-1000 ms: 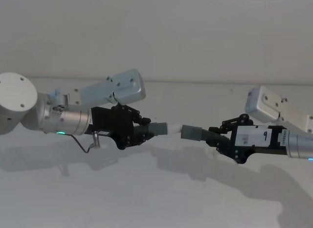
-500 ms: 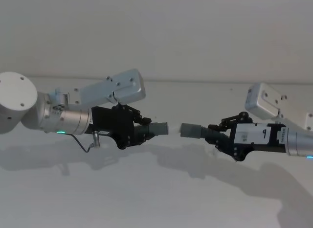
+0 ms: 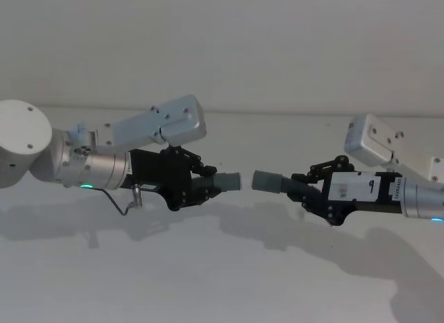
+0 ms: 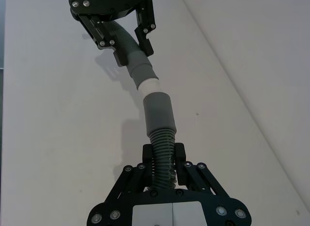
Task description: Use both hands to pick up one end of the pipe from the table, align the ends, and insert them.
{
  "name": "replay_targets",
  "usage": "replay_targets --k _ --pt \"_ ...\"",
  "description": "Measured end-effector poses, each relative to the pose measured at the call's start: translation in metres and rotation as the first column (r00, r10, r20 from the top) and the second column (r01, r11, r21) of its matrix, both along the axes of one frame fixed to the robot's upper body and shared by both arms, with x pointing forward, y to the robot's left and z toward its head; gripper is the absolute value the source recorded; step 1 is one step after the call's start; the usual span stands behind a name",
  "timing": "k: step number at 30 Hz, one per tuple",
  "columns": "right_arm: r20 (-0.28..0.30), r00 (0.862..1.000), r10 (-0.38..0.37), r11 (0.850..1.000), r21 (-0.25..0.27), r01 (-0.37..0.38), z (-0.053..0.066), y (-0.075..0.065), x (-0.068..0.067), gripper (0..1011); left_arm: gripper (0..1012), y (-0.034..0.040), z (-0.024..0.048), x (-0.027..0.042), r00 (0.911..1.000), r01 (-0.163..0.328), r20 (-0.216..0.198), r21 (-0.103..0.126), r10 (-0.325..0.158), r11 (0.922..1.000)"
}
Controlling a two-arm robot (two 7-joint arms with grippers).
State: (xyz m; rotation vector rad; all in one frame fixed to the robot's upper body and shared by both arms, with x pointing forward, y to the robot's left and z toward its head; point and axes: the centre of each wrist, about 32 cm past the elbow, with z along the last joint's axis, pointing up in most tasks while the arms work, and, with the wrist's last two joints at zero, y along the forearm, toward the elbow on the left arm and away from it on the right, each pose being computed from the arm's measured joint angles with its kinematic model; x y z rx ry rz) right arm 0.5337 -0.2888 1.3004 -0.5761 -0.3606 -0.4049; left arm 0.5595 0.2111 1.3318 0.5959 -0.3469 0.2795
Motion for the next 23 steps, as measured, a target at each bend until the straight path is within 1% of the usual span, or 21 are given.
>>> replay_targets --k 12,23 --pt "0.006 1.0 0.009 1.0 0.001 -0.009 0.0012 0.0031 0.0006 264 336 0.0012 0.0009 -0.0038 1.0 0.009 -0.004 -0.007 -0.009 0.9999" --pt "0.007 1.0 0.016 1.0 0.002 -0.016 0.0017 0.0045 0.0009 264 336 0.0018 0.0017 -0.0056 1.0 0.006 -0.005 -0.008 -0.006 1.0"
